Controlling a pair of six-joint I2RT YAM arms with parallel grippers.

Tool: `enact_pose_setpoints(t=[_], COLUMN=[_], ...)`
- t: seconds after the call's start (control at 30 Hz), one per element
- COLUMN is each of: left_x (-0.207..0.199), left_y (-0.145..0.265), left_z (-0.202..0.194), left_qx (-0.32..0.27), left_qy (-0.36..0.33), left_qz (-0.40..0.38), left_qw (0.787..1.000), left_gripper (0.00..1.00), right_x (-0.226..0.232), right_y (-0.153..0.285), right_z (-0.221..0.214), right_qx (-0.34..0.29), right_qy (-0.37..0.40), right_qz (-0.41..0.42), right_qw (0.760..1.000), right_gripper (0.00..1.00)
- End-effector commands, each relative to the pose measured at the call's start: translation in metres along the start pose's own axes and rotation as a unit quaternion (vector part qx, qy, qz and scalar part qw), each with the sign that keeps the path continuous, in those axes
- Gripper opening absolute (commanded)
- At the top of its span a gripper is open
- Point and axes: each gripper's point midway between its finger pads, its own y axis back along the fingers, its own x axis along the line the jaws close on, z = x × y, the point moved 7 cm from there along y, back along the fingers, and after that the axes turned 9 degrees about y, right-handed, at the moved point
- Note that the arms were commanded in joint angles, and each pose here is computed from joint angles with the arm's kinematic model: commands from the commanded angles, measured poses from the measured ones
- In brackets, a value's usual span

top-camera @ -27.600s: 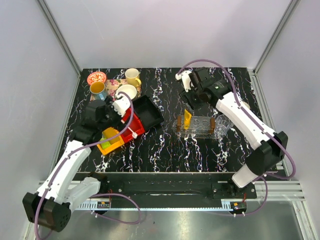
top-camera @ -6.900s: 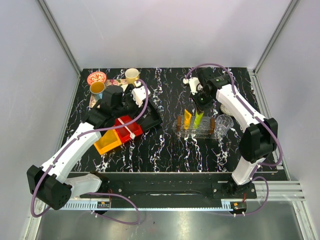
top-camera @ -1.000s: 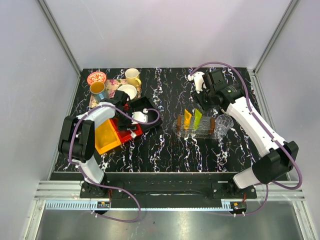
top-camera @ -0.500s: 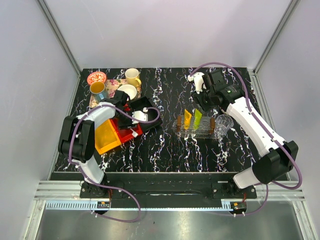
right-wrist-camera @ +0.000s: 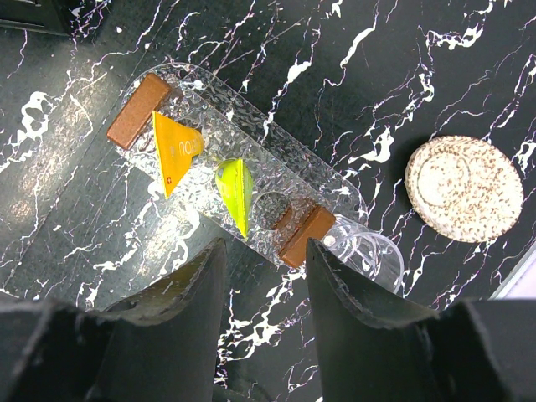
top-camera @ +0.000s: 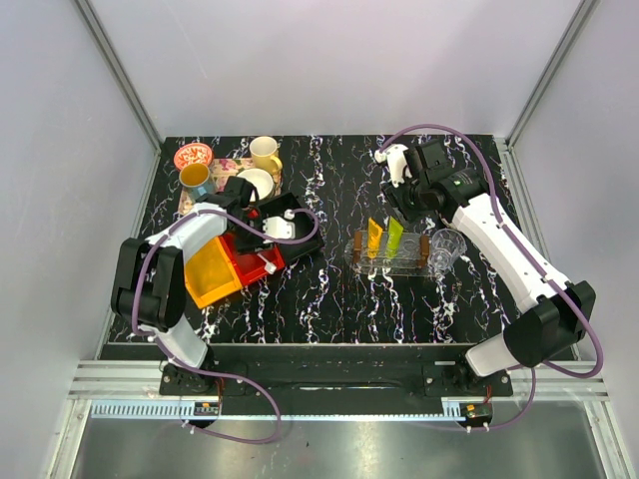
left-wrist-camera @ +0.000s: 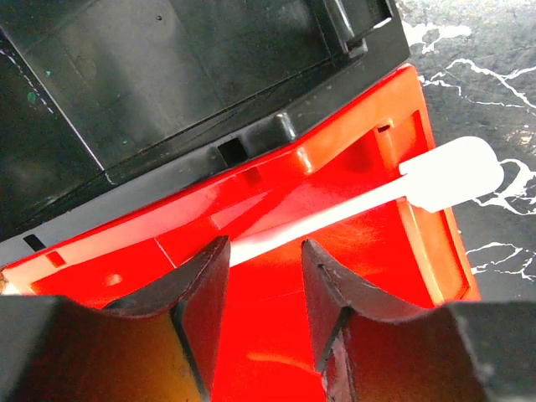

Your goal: Prepare toiletry sets of a toothbrush and toothpaste on the tray

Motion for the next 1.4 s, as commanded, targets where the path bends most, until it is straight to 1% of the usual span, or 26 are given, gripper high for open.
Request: enact_pose_setpoints(t=[0.0,0.03,0.1,0.27,0.53,0.8,0.9,0.93,1.1,1.17,1.37], left_x=[0.003,0.004,0.005,0.008,0.009,0.009,0.009,0.009,0.008,0.008,0.008], left_y=[0.011,0.012,0.009,0.004,-0.011,-0.018,-0.020,-0.021,-0.023,-0.023,-0.021], left_z=[0.013,0.013,0.011,0.010,0.004,0.003,0.004,0.004,0.004,0.004,0.004], left_qx=[-0.025,-0.024,-0.020,-0.014,0.005,0.008,0.007,0.005,0.004,0.004,0.008], left_qy=[-0.015,-0.015,-0.015,-0.016,-0.015,-0.013,-0.011,-0.009,-0.004,-0.002,-0.003], left_qz=[0.010,0.011,0.010,0.005,-0.002,-0.007,-0.008,-0.009,-0.013,-0.012,-0.011], left_qw=[1.000,1.000,1.000,1.000,1.000,1.000,1.000,1.000,1.000,1.000,1.000], left_gripper=[0.47,0.51,0.53,0.57,0.57,0.55,0.51,0.48,0.41,0.37,0.28], right_x=[0.001,0.001,0.001,0.001,0.002,0.001,0.002,0.001,0.001,0.001,0.002], right_y=[0.000,-0.001,-0.001,-0.002,-0.003,-0.005,-0.006,-0.007,-0.006,-0.006,-0.007], right_z=[0.005,0.005,0.005,0.003,0.004,0.004,0.004,0.004,0.004,0.004,0.003], right_qx=[-0.015,-0.014,-0.013,-0.010,-0.010,-0.008,-0.006,-0.005,-0.005,-0.006,-0.003], right_qy=[0.006,0.006,0.006,0.006,0.007,0.007,0.007,0.008,0.008,0.008,0.007], right_qz=[-0.001,-0.001,-0.001,-0.001,0.001,0.001,0.003,0.003,0.003,0.002,0.003], right_qw=[1.000,1.000,1.000,1.000,1.000,1.000,1.000,1.000,1.000,1.000,1.000], right_gripper=[0.49,0.49,0.49,0.48,0.48,0.48,0.48,0.48,0.49,0.48,0.48])
